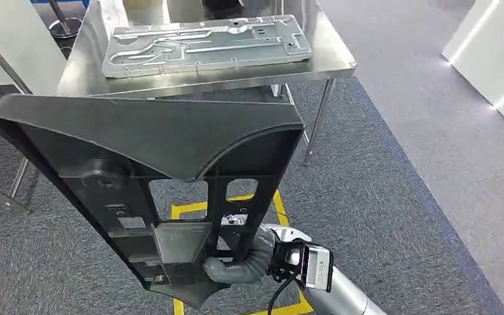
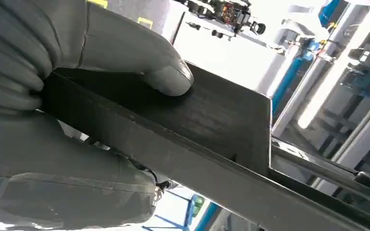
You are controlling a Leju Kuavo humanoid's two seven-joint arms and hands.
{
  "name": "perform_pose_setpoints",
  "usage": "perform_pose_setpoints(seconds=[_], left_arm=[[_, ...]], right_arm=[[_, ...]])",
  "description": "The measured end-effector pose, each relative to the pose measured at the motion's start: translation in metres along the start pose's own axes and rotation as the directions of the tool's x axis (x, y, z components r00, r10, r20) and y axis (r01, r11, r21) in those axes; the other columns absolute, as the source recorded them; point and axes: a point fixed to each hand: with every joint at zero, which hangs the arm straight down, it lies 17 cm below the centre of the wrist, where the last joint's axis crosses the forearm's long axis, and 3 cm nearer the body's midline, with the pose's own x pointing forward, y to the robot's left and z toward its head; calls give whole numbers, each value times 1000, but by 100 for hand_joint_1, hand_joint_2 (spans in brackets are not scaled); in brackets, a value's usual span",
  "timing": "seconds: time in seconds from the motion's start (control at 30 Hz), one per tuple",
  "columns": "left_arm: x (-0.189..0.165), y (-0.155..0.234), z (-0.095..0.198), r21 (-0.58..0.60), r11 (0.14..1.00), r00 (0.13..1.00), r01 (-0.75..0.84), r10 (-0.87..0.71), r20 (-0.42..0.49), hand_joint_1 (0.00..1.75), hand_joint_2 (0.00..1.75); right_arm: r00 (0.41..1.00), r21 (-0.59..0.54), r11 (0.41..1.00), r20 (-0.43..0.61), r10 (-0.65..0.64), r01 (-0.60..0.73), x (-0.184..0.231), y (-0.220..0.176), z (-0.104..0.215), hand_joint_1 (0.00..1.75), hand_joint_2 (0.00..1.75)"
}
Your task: Take the parts from the cabinet and place them on the table.
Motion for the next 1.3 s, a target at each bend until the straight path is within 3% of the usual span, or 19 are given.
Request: perform_pose_setpoints(seconds=[1.3], left_arm=[[0,1,0,-5,1000,1000,-1,1,1,0,175]], right_arm=[[1000,-1,1000,16,3,-3,5,-1,-4,168,175]])
